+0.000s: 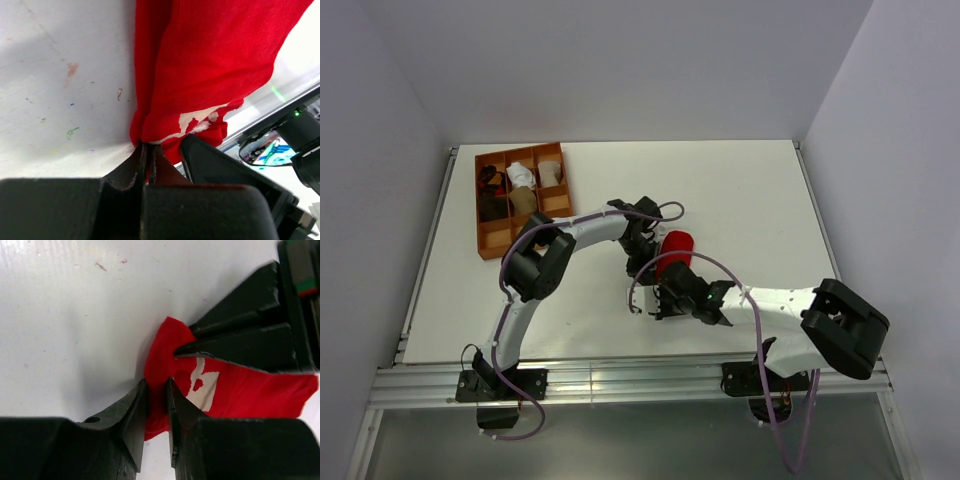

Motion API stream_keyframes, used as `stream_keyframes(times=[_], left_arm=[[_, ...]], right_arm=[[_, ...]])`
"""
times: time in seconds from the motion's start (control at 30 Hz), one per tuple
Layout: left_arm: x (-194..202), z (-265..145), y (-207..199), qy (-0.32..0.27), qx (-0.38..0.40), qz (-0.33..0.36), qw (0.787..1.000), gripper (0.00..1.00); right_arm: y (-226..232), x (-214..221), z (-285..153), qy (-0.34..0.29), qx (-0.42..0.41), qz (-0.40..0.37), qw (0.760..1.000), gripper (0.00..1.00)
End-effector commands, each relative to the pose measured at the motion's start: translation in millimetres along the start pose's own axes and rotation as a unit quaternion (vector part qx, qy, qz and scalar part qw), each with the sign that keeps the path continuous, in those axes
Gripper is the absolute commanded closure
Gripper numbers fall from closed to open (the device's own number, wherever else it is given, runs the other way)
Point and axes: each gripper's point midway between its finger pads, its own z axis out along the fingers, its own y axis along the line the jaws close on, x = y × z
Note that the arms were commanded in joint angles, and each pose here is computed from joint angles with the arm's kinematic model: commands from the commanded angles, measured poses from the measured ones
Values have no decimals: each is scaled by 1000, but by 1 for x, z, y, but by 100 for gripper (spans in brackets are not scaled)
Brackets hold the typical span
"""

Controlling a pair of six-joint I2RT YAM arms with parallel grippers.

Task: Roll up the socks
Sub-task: Roll the sock at the center of the board.

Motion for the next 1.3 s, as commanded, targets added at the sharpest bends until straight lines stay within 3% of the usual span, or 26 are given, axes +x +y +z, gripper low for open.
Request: stream_keyframes(times=[0.0,0.3,0.5,0.7,0.87,0.97,1.0,1.17,1.27], left_arm=[[5,10,29,2,-45,-17,999,99],[-2,-7,4,-65,26,-82,994,86],[-8,-23,-15,-113,69,-124,983,85],[-17,-38,-23,-174,71,-130,974,85],[-29,-50,-12,-250,55,-132,958,85],[-35,-62,-17,-308,52,-99,945,83],[-39,-69,-22,-332,50,-69,939,82],[-45,-73,-39,-401,-10,77,913,77],[-42,-69,-51,-409,-25,166,897,70]], right_arm=[[-4,-2,-3,-6,-19,52,998,73],[-13,8,-27,-34,-129,177,975,76],[-5,22,-35,-31,-228,244,942,78],[5,33,-37,-35,-339,323,883,78],[-3,32,-45,-65,-417,396,816,78],[-17,33,-51,-88,-435,437,783,78],[-14,37,-53,-88,-452,458,760,78],[-29,52,-44,-72,-445,507,735,78],[-30,60,-39,-57,-442,522,727,78]])
